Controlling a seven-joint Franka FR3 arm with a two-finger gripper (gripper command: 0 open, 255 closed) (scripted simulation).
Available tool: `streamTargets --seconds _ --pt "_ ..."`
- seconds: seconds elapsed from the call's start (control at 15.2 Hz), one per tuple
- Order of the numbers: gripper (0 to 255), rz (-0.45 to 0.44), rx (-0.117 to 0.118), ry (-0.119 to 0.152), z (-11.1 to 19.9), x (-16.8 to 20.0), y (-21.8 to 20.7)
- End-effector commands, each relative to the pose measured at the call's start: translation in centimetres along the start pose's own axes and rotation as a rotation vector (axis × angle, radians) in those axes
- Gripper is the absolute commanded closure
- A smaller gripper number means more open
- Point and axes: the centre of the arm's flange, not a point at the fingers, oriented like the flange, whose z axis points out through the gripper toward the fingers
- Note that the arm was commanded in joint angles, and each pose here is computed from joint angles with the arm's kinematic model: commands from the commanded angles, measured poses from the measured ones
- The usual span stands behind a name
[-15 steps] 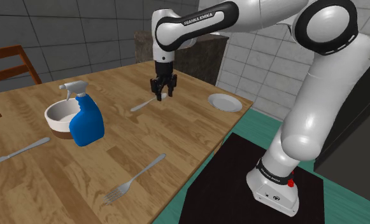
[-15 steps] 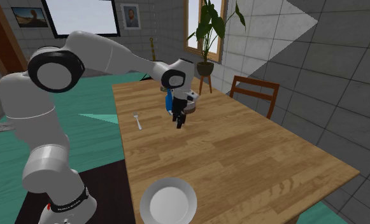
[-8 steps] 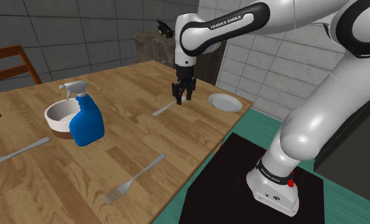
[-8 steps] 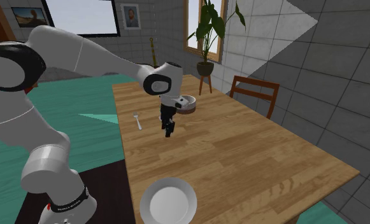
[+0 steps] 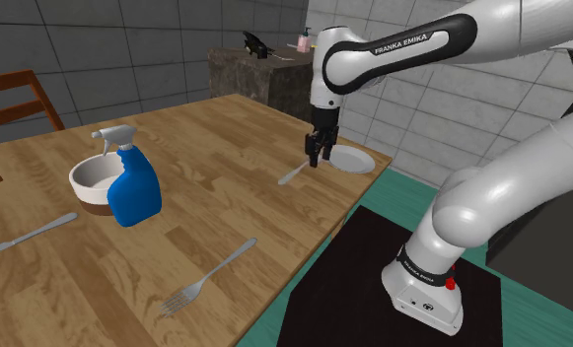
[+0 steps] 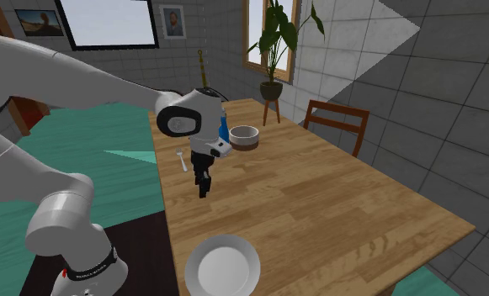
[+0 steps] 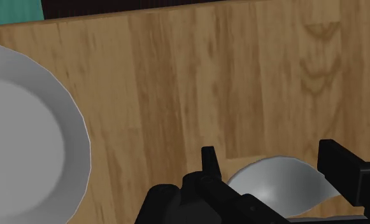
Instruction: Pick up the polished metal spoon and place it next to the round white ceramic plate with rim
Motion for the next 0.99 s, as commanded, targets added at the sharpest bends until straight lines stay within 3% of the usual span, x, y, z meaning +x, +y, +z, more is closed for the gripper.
streamTargets --seconds 0.0,0.13,0.92 --pt "255 -0.001 0.0 0.0 0.4 -2.2 1.4" --pt "255 -0.001 0.0 0.0 0.6 -3.7 2.4" --pt "255 -0.001 0.0 0.0 6.8 -2.7 2.7"
